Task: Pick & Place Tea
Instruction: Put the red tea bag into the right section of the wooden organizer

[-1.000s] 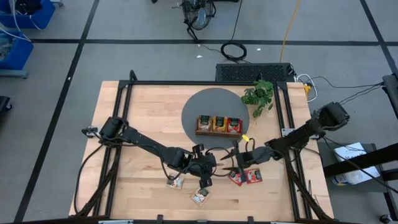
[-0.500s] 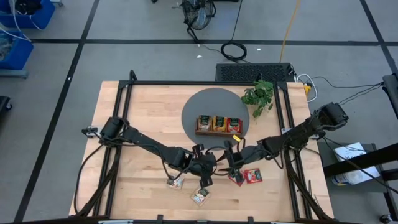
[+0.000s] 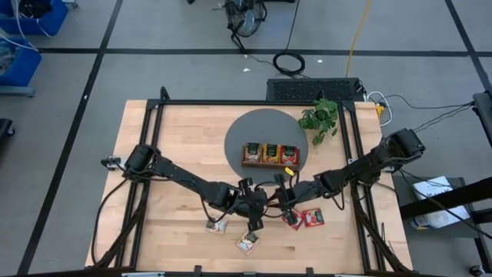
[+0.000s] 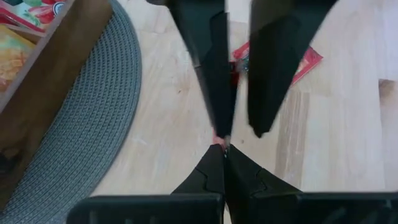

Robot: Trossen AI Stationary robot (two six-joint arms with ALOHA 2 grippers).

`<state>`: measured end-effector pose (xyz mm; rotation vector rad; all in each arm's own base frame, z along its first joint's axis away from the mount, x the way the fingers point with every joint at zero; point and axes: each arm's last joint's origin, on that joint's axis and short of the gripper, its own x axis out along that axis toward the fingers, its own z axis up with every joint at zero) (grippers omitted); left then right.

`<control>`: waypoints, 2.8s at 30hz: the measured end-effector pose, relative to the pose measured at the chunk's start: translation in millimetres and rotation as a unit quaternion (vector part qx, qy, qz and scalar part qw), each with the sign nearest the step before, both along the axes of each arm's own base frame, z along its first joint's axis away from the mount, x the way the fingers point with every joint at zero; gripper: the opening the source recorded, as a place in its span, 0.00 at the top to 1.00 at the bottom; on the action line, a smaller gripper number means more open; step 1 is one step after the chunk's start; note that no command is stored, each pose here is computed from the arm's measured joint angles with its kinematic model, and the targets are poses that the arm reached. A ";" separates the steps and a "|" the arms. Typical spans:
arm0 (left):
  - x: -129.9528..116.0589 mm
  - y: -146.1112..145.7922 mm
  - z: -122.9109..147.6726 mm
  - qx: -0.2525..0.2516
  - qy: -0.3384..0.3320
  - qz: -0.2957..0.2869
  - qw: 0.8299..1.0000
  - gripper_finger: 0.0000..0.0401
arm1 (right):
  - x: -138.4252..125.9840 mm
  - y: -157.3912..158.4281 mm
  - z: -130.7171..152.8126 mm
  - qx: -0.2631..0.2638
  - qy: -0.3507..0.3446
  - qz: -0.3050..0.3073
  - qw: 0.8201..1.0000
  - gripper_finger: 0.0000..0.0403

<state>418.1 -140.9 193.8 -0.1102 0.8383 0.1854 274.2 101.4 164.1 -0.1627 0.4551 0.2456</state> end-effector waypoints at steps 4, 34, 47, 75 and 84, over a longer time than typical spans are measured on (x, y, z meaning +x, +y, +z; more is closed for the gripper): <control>0.1 -0.7 0.2 -0.002 -0.001 -0.002 1.000 1.00 | 0.6 0.2 1.2 0.017 -0.001 0.024 1.000 0.98; -21.5 -22.6 -8.6 -0.019 0.079 -0.023 0.996 0.77 | -26.8 -20.0 21.6 -0.032 -0.004 -0.076 0.997 1.00; -65.6 -102.1 -13.8 0.128 -0.068 0.004 0.989 0.97 | -108.4 -74.4 22.5 0.001 -0.135 -0.219 0.966 1.00; -53.2 -96.8 -9.7 0.134 -0.077 -0.044 0.987 0.96 | -114.2 -129.8 -22.0 -0.020 -0.075 -0.278 0.957 1.00; -53.6 -96.6 -10.1 0.136 -0.074 -0.045 0.987 0.94 | -111.0 -131.3 -26.7 -0.058 -0.064 -0.266 0.960 1.00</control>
